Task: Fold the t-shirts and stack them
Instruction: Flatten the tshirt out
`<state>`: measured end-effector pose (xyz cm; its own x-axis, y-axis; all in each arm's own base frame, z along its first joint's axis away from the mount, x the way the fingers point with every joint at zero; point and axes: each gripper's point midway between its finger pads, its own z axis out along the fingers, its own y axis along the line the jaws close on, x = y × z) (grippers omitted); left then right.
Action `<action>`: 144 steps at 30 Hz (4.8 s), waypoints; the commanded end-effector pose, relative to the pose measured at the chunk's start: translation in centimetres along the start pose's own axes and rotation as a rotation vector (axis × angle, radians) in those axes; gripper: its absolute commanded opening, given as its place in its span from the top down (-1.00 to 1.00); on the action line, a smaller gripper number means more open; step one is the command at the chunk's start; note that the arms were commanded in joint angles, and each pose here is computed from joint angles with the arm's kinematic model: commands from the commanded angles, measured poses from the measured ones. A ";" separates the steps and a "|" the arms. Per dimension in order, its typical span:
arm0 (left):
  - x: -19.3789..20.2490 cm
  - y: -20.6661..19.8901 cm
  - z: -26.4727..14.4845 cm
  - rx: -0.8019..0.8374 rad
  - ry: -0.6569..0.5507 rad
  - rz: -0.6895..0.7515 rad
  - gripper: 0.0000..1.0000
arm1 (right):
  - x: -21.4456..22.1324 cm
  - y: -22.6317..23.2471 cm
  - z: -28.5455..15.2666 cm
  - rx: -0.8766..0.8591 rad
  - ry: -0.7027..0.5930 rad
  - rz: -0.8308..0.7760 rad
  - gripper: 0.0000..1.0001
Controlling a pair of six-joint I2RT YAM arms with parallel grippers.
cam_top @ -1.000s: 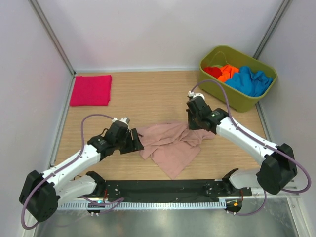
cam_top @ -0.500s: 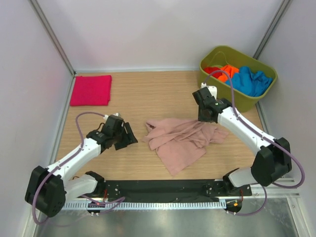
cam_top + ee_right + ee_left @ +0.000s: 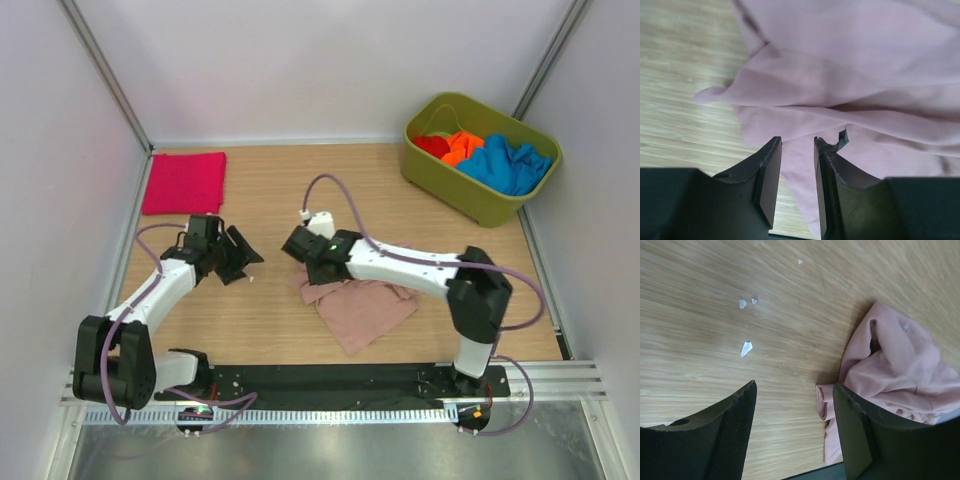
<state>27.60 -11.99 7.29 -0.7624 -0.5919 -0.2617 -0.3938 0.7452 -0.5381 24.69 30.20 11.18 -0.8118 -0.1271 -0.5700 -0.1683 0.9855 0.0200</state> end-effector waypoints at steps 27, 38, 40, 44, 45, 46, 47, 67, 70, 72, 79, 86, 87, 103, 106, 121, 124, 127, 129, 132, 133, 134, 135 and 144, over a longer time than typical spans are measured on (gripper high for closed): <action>-2.3 0.3 -1.1 0.085 -0.051 -0.060 -0.29 | 3.6 7.7 5.9 0.115 -0.086 -0.241 0.21; -2.0 0.4 -0.7 0.089 -0.042 -0.071 -0.28 | 3.9 7.6 7.1 0.147 -0.090 -0.263 0.21; -2.1 0.5 -0.7 0.090 -0.046 -0.072 -0.28 | 3.7 7.2 7.1 0.170 -0.100 -0.260 0.35; -2.0 0.8 -0.5 0.080 -0.050 -0.069 -0.28 | 2.5 5.6 5.5 0.231 -0.131 -0.260 0.97; -2.0 0.8 -0.5 0.077 -0.052 -0.068 -0.28 | 1.3 5.3 3.8 0.226 -0.160 -0.240 0.97; -2.1 0.8 -0.6 0.078 -0.055 -0.063 -0.27 | 0.8 4.3 2.6 0.249 -0.161 -0.241 0.97; -2.1 0.8 -0.6 0.079 -0.059 -0.061 -0.27 | -0.1 3.6 1.4 0.266 -0.190 -0.227 0.98; 11.0 -4.8 -2.1 0.281 0.074 0.285 -0.10 | -13.6 -21.8 -10.8 0.411 -0.350 0.307 0.97; 13.3 -5.3 -1.9 0.304 0.086 0.297 -0.09 | -13.9 -22.4 -10.8 0.405 -0.355 0.325 0.97; 14.8 -5.8 -1.7 0.292 0.075 0.322 -0.11 | -13.8 -22.5 -10.4 0.400 -0.349 0.330 0.97; 21.1 -7.9 0.3 0.218 0.150 0.329 -0.18 | -13.2 -22.1 -9.5 0.369 -0.341 0.337 0.97; 28.0 -7.7 2.4 0.084 0.269 0.341 -0.10 | -12.7 -21.8 -8.9 0.339 -0.337 0.320 0.97; 28.2 -5.9 3.2 0.000 0.274 0.363 -0.03 | -12.7 -21.7 -8.8 0.335 -0.340 0.318 0.98; 27.6 -6.2 1.0 -0.306 0.130 0.508 -0.04 | -11.0 -21.6 -8.4 0.248 -0.343 0.303 0.98; 28.2 -6.7 1.6 -0.308 0.131 0.504 -0.05 | -10.4 -21.2 -8.0 0.220 -0.333 0.302 0.97; 28.8 -6.4 3.3 -0.345 0.120 0.553 0.55 | -10.2 -21.6 -8.3 0.220 -0.347 0.308 0.98; 26.3 -6.3 2.1 -0.374 0.085 0.573 0.99 | -11.2 -22.3 -9.0 0.242 -0.365 0.332 0.97; 19.1 -5.9 -1.0 -0.446 -0.073 0.634 1.00 | -14.4 -23.7 -11.4 0.271 -0.413 0.384 0.97; 11.4 -9.5 -6.1 -0.374 -0.314 0.621 0.99 | -18.1 -24.8 -15.7 0.282 -0.514 0.427 0.97; 1.4 -12.3 -17.0 -0.330 -0.640 0.588 1.00 | -22.6 -27.4 -22.1 0.306 -0.657 0.517 0.98; -0.8 -12.1 -19.7 -0.358 -0.689 0.636 1.00 | -23.5 -28.6 -23.6 0.328 -0.694 0.544 0.98; -2.5 -12.7 -22.2 -0.335 -0.738 0.608 0.99 | -24.3 -28.9 -25.6 0.326 -0.740 0.562 0.98; -4.3 -12.8 -24.7 -0.323 -0.788 0.584 0.99 | -25.6 -29.3 -29.3 0.313 -0.840 0.589 0.98; -11.2 -14.6 -38.9 -0.261 -1.068 0.559 0.99 | -23.9 -29.4 -41.4 0.128 -1.160 0.674 0.98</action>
<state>21.96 -7.10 50.03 -0.0635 -0.3626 -0.9298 -0.2137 0.9150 -0.3422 27.55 0.13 57.14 0.1802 0.4730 -0.8624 0.2127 0.8373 0.5037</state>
